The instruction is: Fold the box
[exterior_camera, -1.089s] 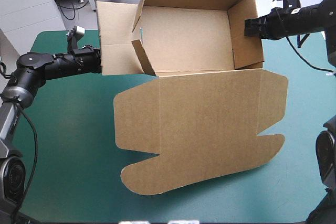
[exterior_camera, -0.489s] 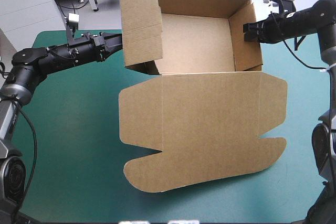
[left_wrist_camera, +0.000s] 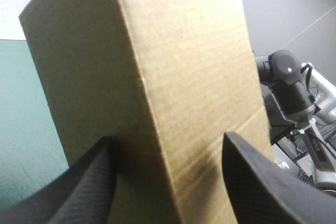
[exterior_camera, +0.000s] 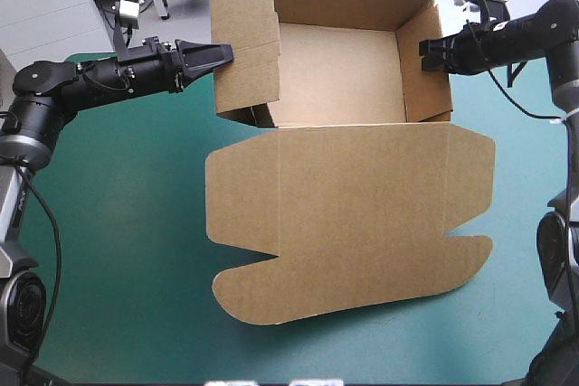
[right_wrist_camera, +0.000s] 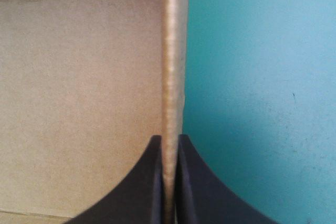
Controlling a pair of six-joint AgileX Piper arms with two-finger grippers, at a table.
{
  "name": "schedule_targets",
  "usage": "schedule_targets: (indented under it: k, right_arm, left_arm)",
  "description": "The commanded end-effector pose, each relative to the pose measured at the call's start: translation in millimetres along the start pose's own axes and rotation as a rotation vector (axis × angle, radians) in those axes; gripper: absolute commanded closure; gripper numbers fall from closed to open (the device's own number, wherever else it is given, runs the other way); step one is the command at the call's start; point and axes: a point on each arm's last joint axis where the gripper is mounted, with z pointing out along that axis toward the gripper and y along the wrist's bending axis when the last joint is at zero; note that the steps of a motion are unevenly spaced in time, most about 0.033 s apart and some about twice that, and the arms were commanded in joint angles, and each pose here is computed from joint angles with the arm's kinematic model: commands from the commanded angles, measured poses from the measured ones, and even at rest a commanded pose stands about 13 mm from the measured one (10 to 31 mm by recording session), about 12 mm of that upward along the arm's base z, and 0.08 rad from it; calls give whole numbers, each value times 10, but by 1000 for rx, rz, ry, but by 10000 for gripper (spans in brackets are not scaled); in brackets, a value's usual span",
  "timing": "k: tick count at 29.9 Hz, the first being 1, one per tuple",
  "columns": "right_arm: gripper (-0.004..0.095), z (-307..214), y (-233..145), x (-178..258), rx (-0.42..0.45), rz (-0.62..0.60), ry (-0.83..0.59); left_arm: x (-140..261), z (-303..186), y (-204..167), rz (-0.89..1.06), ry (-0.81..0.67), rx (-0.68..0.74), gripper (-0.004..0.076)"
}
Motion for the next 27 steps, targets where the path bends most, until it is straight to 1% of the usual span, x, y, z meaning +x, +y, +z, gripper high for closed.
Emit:
schedule_targets:
  k: [1, 8, 12, 15, 19, 27]
  right_arm:
    - [925, -286, 209, -97, -44, -9, -119]
    - [925, -290, 211, -100, -44, 1, -121]
    - [920, -276, 197, -89, -7, 5, -108]
    - [920, -252, 215, -79, 10, 10, -96]
    - [920, -206, 278, -73, 25, 3, -89]
    - [919, -172, 327, -82, -6, 17, -96]
  left_arm:
    - [-103, -34, -382, 61, -30, 70, 288]
    - [-106, 36, -469, 102, 34, -25, 274]
    - [-133, 53, -536, 123, 47, -65, 269]
    - [-178, 45, -574, 139, 40, -118, 269]
    - [-204, 29, -612, 149, 42, -141, 269]
    - [-189, 31, -588, 133, 63, -156, 269]
